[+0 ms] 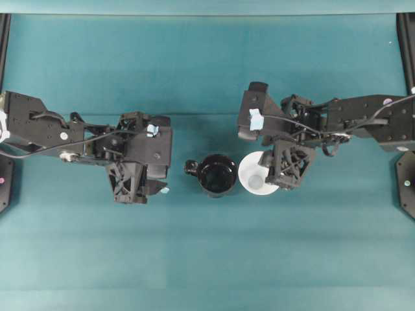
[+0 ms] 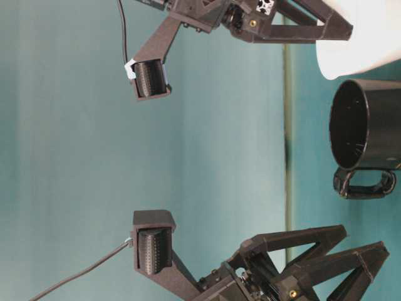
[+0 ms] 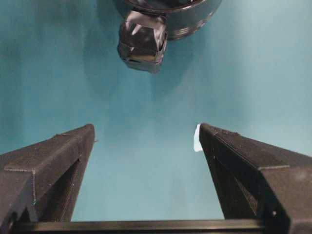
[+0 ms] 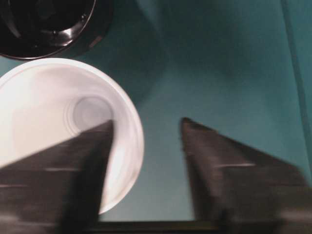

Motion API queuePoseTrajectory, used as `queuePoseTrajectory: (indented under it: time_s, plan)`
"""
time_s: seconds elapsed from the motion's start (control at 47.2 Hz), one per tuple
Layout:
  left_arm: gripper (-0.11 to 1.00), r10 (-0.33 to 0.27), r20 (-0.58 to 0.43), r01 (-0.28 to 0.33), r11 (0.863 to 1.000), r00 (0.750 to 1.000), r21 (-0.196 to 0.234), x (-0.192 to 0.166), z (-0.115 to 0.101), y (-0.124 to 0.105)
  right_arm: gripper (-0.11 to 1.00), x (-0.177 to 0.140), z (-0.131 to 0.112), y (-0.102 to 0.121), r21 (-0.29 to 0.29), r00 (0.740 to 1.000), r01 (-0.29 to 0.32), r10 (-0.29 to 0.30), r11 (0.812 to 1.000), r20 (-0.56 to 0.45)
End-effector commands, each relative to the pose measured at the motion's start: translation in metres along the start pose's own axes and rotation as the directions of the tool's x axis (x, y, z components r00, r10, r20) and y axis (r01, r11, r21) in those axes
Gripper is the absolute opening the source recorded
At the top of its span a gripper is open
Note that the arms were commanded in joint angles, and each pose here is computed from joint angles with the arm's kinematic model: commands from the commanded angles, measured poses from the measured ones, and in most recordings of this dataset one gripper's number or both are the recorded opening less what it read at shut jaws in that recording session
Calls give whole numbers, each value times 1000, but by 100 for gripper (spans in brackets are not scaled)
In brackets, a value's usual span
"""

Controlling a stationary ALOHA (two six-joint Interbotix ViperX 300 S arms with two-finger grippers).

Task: Put a paper cup into the cup holder on your left arm.
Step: 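Reach the right gripper over and grasp the white paper cup rim, then lift the paper cup and lower it into the black mug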

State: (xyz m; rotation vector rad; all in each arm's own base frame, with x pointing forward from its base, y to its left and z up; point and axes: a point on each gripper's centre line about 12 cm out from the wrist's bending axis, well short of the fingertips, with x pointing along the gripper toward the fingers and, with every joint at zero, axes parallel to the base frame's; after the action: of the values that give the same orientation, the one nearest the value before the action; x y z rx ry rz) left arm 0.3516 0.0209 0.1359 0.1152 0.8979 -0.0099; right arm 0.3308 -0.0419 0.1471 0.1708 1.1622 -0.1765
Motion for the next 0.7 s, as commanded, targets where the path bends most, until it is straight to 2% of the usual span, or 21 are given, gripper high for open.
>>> queuePoseTrajectory:
  time_s: [0.0,0.127,0.233,0.445,0.678]
  plan:
    - [94,3,27,-3,1000,1000,1,-5,6,0,39,-5,7,5,-12,1000,-7,7,1000,12]
    - [94,3,26,-3,1000,1000,1,-5,5,0,14,-8,7,9,-17,1000,-13,14,1000,15]
    - [94,3,26,-3,1000,1000,0,-5,5,0,2,-12,8,10,-8,999,-20,20,1000,28]
    - [94,3,26,-3,1000,1000,0,-5,5,0,-1,-27,11,9,11,999,-29,29,1000,35]
    - [94,2,26,-2,1000,1000,-4,-5,6,0,-1,-55,20,13,71,997,-78,75,994,34]
